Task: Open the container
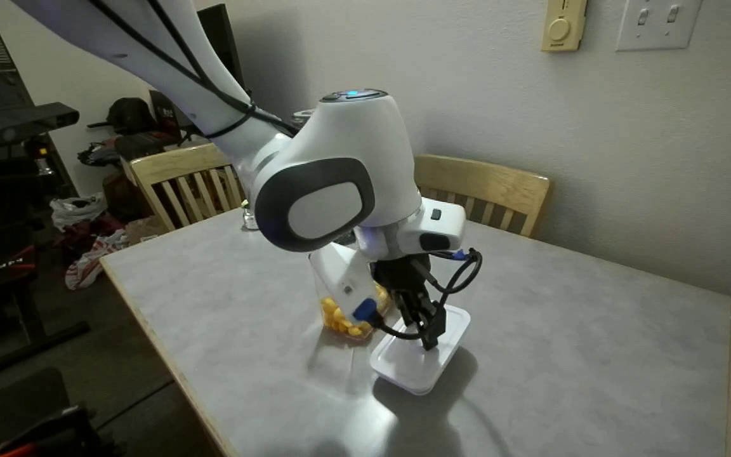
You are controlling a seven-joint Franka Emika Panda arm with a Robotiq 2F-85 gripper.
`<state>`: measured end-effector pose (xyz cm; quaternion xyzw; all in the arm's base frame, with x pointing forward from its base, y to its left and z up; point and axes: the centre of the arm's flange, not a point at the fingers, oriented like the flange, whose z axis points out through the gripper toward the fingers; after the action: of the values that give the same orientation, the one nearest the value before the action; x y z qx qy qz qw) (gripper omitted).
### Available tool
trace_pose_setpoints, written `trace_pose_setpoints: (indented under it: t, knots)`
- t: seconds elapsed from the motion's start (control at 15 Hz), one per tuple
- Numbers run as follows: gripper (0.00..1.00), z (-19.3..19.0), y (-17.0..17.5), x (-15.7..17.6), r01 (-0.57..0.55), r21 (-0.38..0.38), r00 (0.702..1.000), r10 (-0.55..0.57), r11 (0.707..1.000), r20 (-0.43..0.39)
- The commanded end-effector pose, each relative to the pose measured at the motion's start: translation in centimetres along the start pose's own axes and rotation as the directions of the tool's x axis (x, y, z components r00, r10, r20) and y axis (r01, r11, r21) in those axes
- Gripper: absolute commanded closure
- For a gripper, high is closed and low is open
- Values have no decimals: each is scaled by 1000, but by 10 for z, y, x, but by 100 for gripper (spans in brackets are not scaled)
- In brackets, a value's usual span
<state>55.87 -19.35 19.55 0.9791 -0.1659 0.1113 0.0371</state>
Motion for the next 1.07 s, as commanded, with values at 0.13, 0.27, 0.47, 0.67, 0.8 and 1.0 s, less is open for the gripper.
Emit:
trace_pose_setpoints:
  t: [0.13,0.27,0.47,0.67,0.8,1.0]
  knots:
    - [71,18,-5,-12,-49,20,998,49,999,-40]
    - [71,19,-9,-14,-57,26,997,58,998,-41]
    - [15,4,-19,-13,-51,22,997,52,998,-52]
    - [0,-36,-21,-6,23,-37,997,-25,999,-73]
    - [0,-83,-24,7,86,-77,989,-95,993,-117]
    - [0,-153,-33,31,128,-88,975,-141,988,-169]
